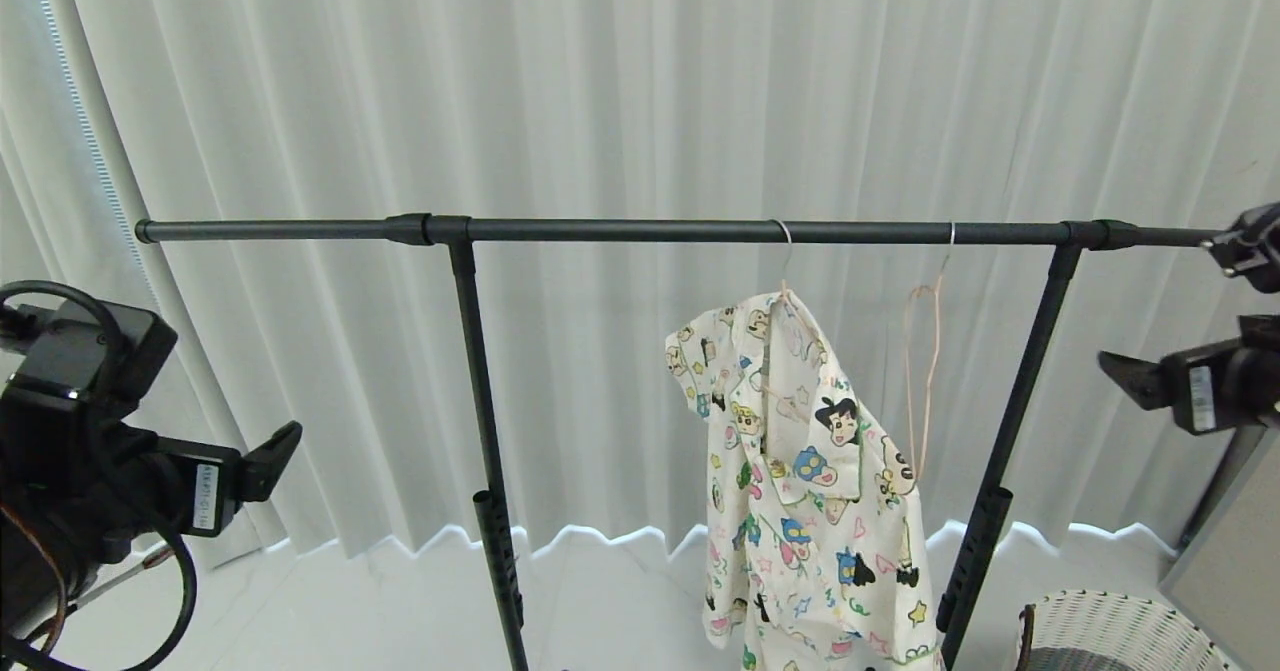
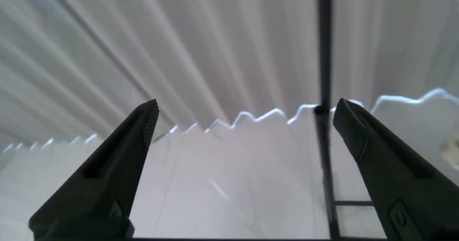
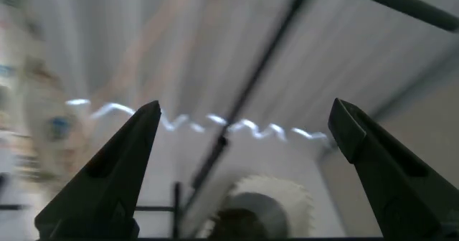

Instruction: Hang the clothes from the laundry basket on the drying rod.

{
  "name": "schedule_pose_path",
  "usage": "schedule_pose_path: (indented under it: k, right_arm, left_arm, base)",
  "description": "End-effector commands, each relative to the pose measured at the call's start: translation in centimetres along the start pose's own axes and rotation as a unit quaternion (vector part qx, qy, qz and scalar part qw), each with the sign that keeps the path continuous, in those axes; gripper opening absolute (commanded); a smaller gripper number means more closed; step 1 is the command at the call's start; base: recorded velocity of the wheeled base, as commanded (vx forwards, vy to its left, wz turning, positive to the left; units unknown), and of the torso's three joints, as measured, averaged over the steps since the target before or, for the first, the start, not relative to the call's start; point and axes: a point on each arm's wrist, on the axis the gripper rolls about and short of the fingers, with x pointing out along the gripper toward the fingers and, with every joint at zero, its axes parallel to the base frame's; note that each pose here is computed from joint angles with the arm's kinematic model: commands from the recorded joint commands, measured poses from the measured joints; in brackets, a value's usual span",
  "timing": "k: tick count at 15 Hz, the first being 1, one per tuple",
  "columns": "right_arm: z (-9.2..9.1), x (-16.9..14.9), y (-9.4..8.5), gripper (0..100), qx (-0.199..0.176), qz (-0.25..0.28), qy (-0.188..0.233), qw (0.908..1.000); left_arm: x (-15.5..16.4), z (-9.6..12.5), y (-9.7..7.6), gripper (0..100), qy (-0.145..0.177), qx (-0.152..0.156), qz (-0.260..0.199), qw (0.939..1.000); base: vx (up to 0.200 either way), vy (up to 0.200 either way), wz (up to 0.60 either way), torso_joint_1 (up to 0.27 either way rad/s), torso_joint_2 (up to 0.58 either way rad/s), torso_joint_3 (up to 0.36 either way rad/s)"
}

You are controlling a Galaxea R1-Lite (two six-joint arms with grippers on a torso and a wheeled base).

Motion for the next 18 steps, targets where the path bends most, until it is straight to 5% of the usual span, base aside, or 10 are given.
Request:
schedule_pose_path:
  k: [1, 7, 10, 14, 18]
  right_arm:
    - [-3.0, -2.4, -3.0, 100, -0.016, -0.071, 0.02, 0.9971]
    - [-5.8, -3.7, -3.4, 100, -0.041, -0.096, 0.051, 0.9932]
    - [-7.7, -4.5, -3.1, 100, -0.046, -0.092, 0.066, 0.9925]
    - [-13.6, -7.3, -2.1, 100, -0.053, -0.09, 0.107, 0.9887]
    - [-18.0, -9.6, -1.4, 100, -0.045, -0.115, 0.124, 0.9846]
  left_arm:
    - [0.2, -0.7, 0.9, 100, 0.017, -0.009, 0.028, 0.9994]
    - [-1.3, -2.7, 0.8, 100, 0.027, -0.008, 0.029, 0.9992]
    - [-2.4, -5.5, 0.6, 100, 0.062, -0.007, 0.04, 0.9972]
    - [-5.8, -11.6, -0.3, 100, 0.109, -0.015, 0.062, 0.992]
    - [-8.4, -13.6, -0.7, 100, 0.131, -0.042, 0.063, 0.9885]
  base:
    - [0.0, 0.0, 0.0, 0.0, 0.0, 0.0]
    - [-0.1, 0.0, 0.0, 0.002, 0.0, 0.0]
    - [-0.2, 0.0, 0.0, 0.001, 0.0, 0.004]
    - [-0.2, 0.0, 0.0, 0.001, 0.0, 0.006]
    - [-0.2, 0.0, 0.0, -0.001, 0.0, 0.005]
